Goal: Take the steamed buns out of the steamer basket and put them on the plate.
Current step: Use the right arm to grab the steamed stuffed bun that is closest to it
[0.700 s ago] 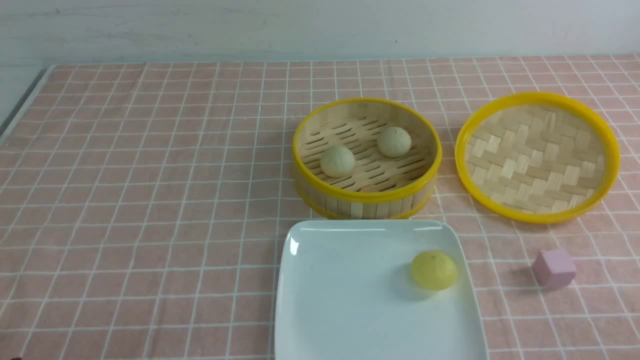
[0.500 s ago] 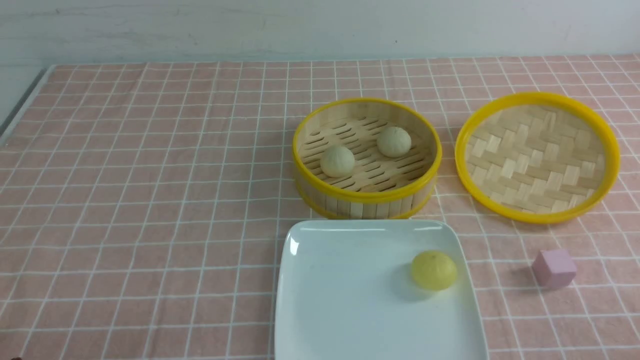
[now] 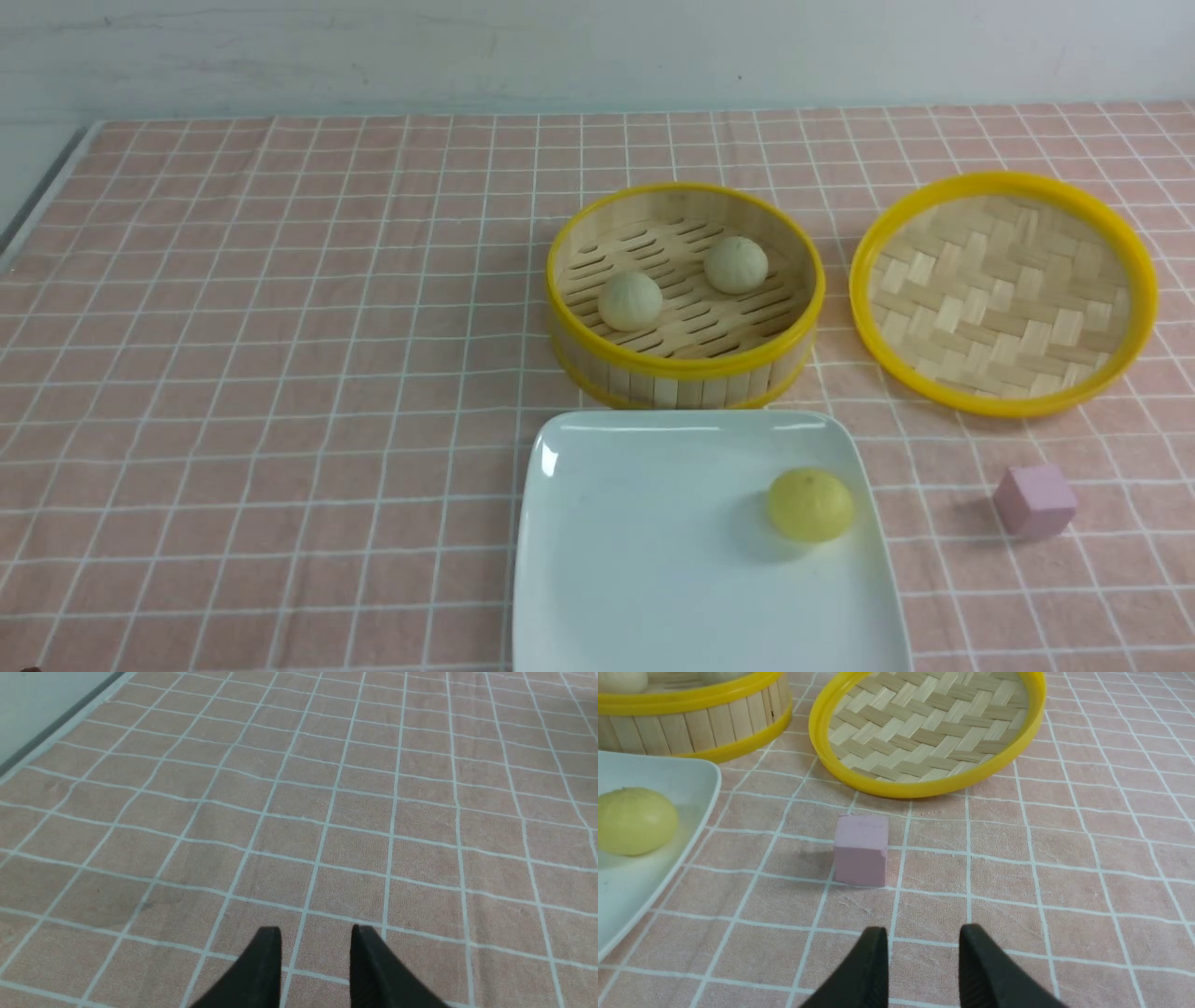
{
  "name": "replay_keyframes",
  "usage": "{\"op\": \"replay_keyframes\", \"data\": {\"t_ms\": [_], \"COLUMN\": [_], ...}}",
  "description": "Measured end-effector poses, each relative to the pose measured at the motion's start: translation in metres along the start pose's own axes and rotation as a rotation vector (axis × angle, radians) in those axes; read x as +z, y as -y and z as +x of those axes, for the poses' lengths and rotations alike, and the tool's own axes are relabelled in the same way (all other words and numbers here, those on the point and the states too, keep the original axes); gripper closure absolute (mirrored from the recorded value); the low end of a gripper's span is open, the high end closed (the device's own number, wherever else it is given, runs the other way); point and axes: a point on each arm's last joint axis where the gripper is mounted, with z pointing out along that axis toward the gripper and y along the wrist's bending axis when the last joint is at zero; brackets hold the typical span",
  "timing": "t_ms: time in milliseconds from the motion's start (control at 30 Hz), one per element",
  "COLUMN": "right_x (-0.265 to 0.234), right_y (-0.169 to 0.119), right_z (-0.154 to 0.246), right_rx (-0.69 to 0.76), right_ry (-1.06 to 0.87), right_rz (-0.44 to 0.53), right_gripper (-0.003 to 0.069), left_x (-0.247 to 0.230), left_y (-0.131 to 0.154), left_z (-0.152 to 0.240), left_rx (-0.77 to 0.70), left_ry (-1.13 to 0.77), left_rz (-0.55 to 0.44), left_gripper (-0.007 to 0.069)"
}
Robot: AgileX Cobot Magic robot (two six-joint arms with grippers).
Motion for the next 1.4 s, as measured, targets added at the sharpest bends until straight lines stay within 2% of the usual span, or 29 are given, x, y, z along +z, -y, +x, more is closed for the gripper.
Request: {"op": "replay_keyframes", "data": {"t_ms": [1200,1400], "right_x": [0.0,-0.004], "right_y": [0.0,-0.001], "right_z": [0.0,-0.012], "right_rx": [-0.008,0.101], "right_ry": [0.002,0.048], "right_rz": [0.003,-0.012], "right_gripper": [0.0419,0.0419], "left_x": [0.0,0.0], "left_y": [0.0,0.0], "left_z": [0.0,0.0], "left_rx": [0.0,0.0], "left_ry": [0.0,0.0], "left_rz": [0.0,0.0], "left_gripper": [0.0384,0.0384]}}
